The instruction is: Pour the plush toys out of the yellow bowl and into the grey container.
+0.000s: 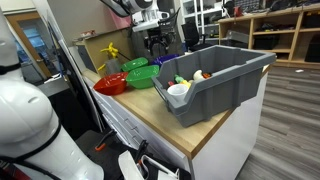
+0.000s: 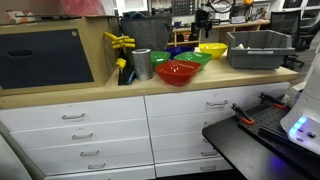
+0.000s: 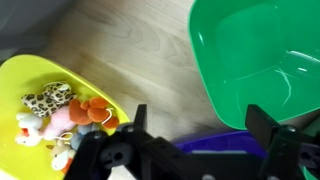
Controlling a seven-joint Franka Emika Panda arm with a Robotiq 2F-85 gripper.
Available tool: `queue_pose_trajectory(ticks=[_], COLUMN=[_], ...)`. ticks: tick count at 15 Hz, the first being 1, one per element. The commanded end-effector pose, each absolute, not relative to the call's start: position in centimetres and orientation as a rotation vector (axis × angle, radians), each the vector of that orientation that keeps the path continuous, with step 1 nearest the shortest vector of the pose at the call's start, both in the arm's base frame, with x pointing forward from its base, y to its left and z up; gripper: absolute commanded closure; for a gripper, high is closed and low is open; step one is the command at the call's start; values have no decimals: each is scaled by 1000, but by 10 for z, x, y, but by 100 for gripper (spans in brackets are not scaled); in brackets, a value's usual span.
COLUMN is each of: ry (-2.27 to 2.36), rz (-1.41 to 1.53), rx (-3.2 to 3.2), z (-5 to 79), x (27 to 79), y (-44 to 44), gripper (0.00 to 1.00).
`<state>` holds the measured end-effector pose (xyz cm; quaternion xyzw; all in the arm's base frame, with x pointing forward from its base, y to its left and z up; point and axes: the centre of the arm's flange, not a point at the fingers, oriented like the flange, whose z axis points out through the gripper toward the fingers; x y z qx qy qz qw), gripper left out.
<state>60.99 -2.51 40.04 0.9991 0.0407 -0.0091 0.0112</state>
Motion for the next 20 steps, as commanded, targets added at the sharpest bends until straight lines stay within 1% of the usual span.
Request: queue_pose_trajectory(ticks=[1, 12, 20], ry=[216, 437, 583], rz=[-61, -151, -164], rx=[3055, 2910, 2845], z=[396, 358, 341], x=[632, 658, 678], y=[-40, -59, -69], gripper=[0, 0, 0])
